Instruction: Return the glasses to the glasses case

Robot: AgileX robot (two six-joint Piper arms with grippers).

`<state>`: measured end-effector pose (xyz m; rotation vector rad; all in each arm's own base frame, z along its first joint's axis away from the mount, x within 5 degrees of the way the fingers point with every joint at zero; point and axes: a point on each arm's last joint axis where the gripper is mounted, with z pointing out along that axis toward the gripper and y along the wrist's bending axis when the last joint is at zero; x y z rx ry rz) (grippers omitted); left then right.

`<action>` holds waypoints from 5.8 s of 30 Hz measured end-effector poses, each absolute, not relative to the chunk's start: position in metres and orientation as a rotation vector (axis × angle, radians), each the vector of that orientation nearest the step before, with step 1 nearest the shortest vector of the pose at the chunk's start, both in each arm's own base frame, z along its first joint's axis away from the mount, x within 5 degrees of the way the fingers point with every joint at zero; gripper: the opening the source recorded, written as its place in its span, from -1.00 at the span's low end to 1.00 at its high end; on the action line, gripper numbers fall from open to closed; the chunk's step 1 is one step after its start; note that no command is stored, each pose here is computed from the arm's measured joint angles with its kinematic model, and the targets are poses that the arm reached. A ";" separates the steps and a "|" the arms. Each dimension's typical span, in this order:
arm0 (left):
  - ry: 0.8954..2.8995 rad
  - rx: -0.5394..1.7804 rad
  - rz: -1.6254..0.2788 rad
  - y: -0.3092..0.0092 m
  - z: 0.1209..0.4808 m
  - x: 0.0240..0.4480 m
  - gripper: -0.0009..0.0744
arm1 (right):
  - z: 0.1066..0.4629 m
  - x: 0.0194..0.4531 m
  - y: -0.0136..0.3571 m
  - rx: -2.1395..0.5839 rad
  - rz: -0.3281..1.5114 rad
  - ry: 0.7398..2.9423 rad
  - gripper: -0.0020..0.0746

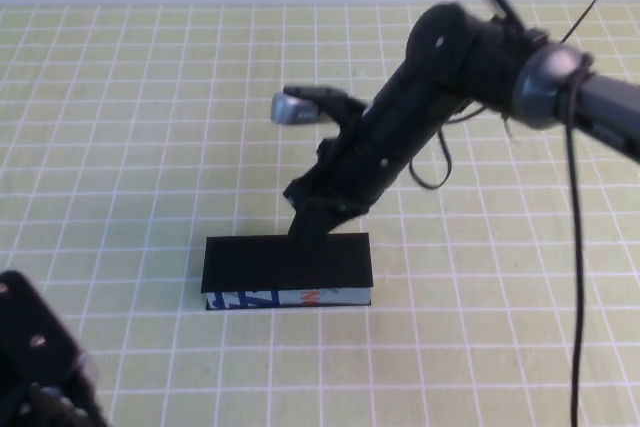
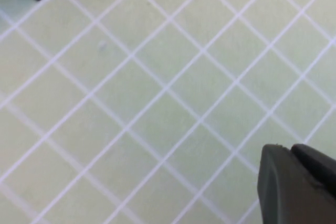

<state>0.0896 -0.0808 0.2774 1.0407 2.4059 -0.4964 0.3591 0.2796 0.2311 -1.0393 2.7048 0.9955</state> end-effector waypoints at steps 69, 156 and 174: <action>1.892 0.509 -0.419 -0.021 0.307 0.025 -0.98 | 0.279 0.045 0.025 -0.490 0.353 1.752 -0.99; 1.853 0.109 -0.174 -0.011 0.174 0.052 -0.98 | 0.277 0.045 0.026 -0.492 0.356 1.770 -0.99; 1.853 0.107 -0.175 -0.011 0.174 0.052 -0.98 | 0.277 0.045 0.026 -0.492 0.356 1.770 -0.99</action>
